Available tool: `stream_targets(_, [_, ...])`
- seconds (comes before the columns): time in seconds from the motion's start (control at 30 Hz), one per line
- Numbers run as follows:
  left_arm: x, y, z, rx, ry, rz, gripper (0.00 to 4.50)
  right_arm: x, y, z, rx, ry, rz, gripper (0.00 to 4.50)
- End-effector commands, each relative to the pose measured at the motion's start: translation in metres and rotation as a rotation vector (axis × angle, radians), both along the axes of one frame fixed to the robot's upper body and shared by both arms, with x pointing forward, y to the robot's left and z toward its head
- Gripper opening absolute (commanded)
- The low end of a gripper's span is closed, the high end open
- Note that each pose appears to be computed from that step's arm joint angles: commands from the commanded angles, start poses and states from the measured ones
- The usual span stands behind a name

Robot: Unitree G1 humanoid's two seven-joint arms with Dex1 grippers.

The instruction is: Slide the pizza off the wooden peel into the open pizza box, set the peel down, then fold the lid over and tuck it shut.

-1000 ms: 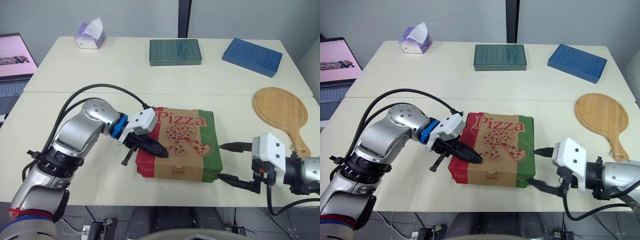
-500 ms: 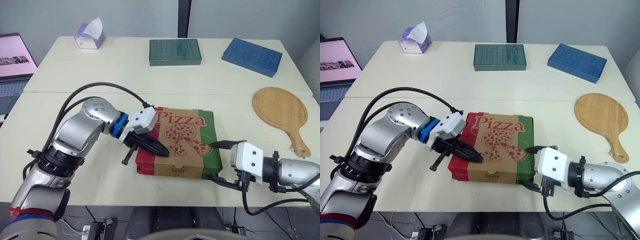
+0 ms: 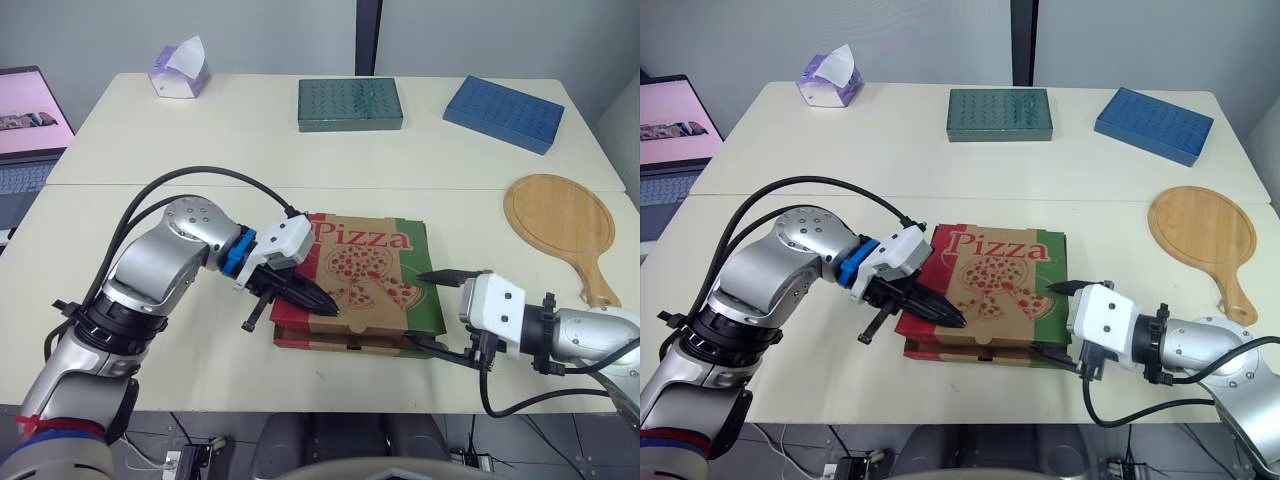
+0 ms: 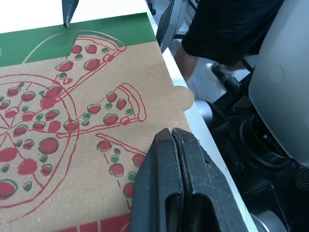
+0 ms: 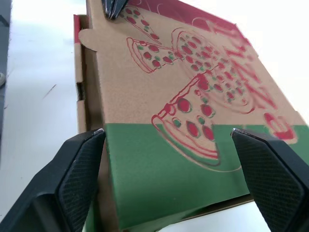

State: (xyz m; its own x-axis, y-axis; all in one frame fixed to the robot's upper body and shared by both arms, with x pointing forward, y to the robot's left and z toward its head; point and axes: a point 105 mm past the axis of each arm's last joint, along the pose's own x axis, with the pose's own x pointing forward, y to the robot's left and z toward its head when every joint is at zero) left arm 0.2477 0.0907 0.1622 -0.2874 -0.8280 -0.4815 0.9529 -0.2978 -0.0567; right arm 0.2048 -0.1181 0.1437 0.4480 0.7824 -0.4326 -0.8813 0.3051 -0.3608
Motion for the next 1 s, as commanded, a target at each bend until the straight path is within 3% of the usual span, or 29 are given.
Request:
stream_targets(0.03, [-0.005, 0.002, 0.002, 0.014, -0.034, -0.028, 0.00, -0.004, 0.001, 0.002, -0.020, -0.020, 0.014, 4.47])
stream_targets(0.33, [-0.003, 0.004, -0.010, 0.049, -0.056, -0.024, 0.00, -0.006, -0.003, -0.007, -0.059, -0.028, -0.001, 4.47])
stream_targets(0.63, [-0.002, 0.006, -0.014, 0.057, -0.066, -0.021, 0.00, -0.016, -0.007, 0.018, 0.098, 0.083, -0.008, 4.47])
stream_targets(0.83, [-0.002, 0.004, -0.012, 0.048, -0.063, -0.020, 0.00, -0.022, -0.001, 0.013, 0.047, 0.091, 0.036, 4.47])
stream_targets(1.0, [-0.002, 0.003, -0.012, 0.042, -0.060, -0.022, 0.00, -0.007, 0.006, 0.003, -0.031, -0.017, 0.034, 4.47])
